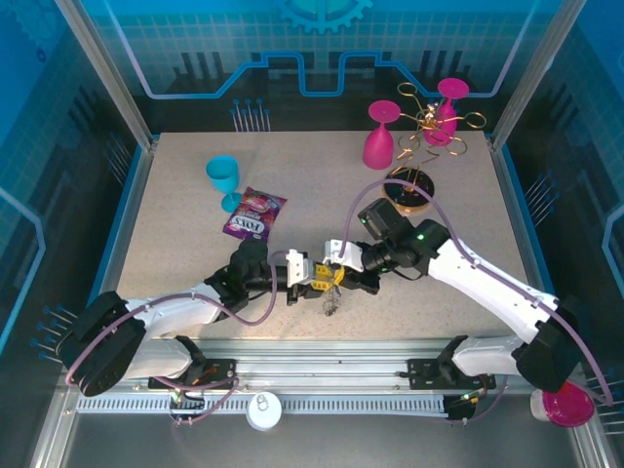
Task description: Put the keys on the keyring
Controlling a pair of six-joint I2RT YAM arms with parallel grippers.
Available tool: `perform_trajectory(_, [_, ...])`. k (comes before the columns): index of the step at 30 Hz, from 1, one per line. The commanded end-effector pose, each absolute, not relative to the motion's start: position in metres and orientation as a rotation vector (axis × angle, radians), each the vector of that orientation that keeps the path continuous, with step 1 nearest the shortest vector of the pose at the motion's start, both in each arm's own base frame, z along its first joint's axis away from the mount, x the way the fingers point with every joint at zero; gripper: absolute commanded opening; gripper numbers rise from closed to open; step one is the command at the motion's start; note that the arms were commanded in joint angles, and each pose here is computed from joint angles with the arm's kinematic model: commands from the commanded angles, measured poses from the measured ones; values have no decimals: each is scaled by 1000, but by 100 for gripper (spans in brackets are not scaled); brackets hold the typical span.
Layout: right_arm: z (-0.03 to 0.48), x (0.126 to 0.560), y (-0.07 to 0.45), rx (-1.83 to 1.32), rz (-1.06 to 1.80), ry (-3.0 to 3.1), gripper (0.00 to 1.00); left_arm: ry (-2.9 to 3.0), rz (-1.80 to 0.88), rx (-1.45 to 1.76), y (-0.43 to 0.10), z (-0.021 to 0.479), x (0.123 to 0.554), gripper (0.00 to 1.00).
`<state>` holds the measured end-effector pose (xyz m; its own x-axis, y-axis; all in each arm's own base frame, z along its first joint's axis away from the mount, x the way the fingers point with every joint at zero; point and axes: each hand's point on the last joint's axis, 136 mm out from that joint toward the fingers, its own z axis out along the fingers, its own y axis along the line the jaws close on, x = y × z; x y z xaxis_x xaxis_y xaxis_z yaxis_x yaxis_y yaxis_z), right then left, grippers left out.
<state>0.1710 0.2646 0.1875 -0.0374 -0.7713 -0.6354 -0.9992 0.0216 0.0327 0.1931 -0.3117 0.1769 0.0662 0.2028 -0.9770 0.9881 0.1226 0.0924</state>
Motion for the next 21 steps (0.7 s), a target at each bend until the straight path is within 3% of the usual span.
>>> perform_trajectory(1, [182,159,256,-1970,588,1860,0,1374,-899,1306,-311,174,198,22])
perform_trajectory(11, [175,160,267,-2057,520,1849,0,1256,-1001,1265,-311,196,184,19])
perform_trajectory(18, [177,157,270,-2021,560,1860,0,1193,-1046,1238,-308,208,180,2])
perform_trajectory(21, [183,161,271,-1937,604,1875,0,1183,-1052,1235,-307,209,180,0])
